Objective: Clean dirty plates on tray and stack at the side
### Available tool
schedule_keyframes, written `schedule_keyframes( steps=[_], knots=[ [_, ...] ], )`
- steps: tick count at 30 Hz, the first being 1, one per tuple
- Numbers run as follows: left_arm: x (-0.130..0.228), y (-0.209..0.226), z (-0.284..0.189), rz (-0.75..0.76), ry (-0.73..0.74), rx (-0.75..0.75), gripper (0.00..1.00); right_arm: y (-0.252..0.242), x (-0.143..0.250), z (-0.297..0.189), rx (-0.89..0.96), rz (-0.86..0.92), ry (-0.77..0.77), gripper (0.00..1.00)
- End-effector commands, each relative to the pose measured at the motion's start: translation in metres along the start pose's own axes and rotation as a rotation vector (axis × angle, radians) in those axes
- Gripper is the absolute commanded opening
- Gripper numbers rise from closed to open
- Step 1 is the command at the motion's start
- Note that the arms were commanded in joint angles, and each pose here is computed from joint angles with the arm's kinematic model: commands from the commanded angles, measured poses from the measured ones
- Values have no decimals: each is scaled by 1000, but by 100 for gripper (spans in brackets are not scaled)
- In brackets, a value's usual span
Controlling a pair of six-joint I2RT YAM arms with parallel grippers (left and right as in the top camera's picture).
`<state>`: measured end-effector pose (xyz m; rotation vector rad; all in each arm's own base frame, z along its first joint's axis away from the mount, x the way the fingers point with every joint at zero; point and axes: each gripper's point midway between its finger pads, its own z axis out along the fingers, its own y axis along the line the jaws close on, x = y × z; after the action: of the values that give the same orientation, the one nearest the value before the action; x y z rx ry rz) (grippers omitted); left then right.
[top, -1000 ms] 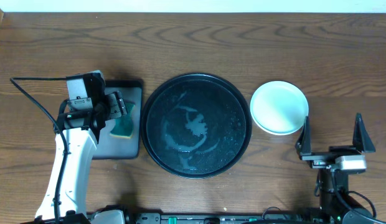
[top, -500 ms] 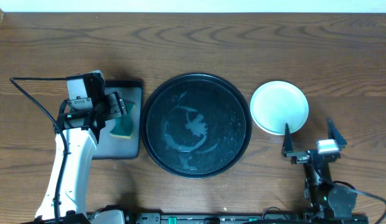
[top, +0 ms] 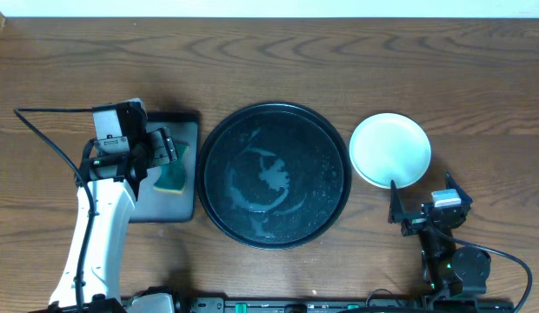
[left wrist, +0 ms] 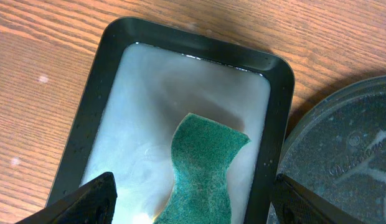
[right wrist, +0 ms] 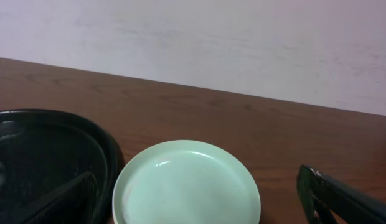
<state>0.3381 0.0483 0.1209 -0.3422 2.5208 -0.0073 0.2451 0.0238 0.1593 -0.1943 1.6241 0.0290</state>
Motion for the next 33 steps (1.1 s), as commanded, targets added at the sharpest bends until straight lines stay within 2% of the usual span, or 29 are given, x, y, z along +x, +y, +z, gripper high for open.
schedule_keyframes(
  steps=[1, 6, 11, 14, 33],
  knots=[
    [-7, 0, -3, -5, -16, -6, 80, -5, -2, 0, 26, 26, -10, 99],
    [-7, 0, -3, -5, -16, -6, 80, -20, -24, -3, 109, 100, -101, 99],
    [-7, 0, -3, -5, -16, -6, 80, -38, -12, -5, 212, 201, -67, 99],
    [-7, 0, -3, -5, -16, -6, 80, -36, 6, -4, 217, 208, 9, 99],
    [-7, 0, -3, -5, -16, -6, 80, -32, 4, -3, 194, 196, 4, 99]
  ],
)
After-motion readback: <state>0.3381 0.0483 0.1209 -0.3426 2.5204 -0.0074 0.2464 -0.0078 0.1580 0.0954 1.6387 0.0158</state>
